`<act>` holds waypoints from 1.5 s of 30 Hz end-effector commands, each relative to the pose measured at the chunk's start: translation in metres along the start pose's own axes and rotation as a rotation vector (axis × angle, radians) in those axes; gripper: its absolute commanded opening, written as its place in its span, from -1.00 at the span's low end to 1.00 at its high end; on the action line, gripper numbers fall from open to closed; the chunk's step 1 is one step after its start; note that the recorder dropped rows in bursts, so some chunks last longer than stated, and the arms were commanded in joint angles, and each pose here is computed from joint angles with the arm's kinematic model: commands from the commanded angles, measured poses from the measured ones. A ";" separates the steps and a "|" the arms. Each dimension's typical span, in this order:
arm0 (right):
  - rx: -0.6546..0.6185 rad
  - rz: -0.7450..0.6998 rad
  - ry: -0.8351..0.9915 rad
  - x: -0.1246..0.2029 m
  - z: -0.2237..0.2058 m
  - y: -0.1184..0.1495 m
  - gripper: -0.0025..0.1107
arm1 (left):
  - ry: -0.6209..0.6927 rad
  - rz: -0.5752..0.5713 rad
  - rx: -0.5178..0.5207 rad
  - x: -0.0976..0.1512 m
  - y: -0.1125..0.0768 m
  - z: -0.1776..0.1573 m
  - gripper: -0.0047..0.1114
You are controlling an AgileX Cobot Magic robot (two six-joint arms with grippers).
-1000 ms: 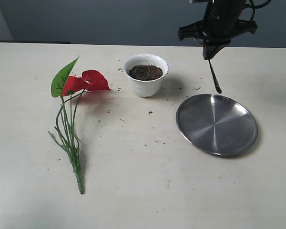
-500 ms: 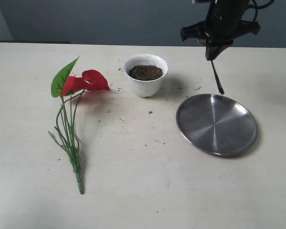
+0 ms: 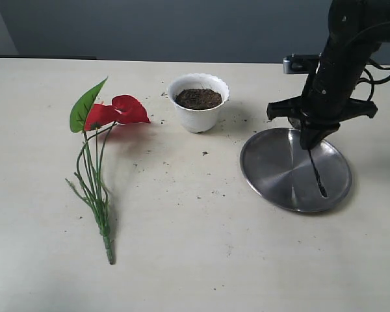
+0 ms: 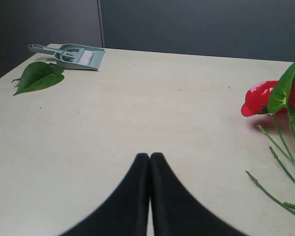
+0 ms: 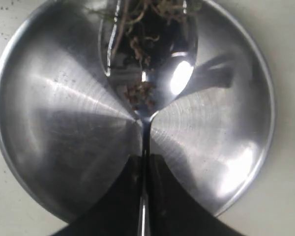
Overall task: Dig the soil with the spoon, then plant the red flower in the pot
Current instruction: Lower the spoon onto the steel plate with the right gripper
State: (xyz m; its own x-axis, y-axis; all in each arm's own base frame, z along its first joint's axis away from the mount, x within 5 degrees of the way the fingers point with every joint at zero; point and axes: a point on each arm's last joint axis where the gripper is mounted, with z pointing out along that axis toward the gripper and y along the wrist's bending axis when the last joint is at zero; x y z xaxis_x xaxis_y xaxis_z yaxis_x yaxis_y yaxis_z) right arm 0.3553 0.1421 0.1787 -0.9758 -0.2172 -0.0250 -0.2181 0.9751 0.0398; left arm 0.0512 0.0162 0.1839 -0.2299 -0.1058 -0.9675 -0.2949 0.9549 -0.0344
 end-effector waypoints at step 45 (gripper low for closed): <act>-0.042 0.045 0.021 -0.009 0.060 0.002 -0.97 | -0.005 -0.007 0.011 0.001 -0.001 0.000 -0.91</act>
State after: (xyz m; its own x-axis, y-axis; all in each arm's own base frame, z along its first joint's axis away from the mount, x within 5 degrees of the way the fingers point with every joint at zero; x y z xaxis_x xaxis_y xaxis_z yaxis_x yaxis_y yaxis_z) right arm 0.3634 0.1506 0.1222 -0.9854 -0.1701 0.0059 -0.1688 0.9814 0.0916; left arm 0.0512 0.0162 0.1839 -0.2299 -0.1058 -0.9675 -0.2949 0.9549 -0.0344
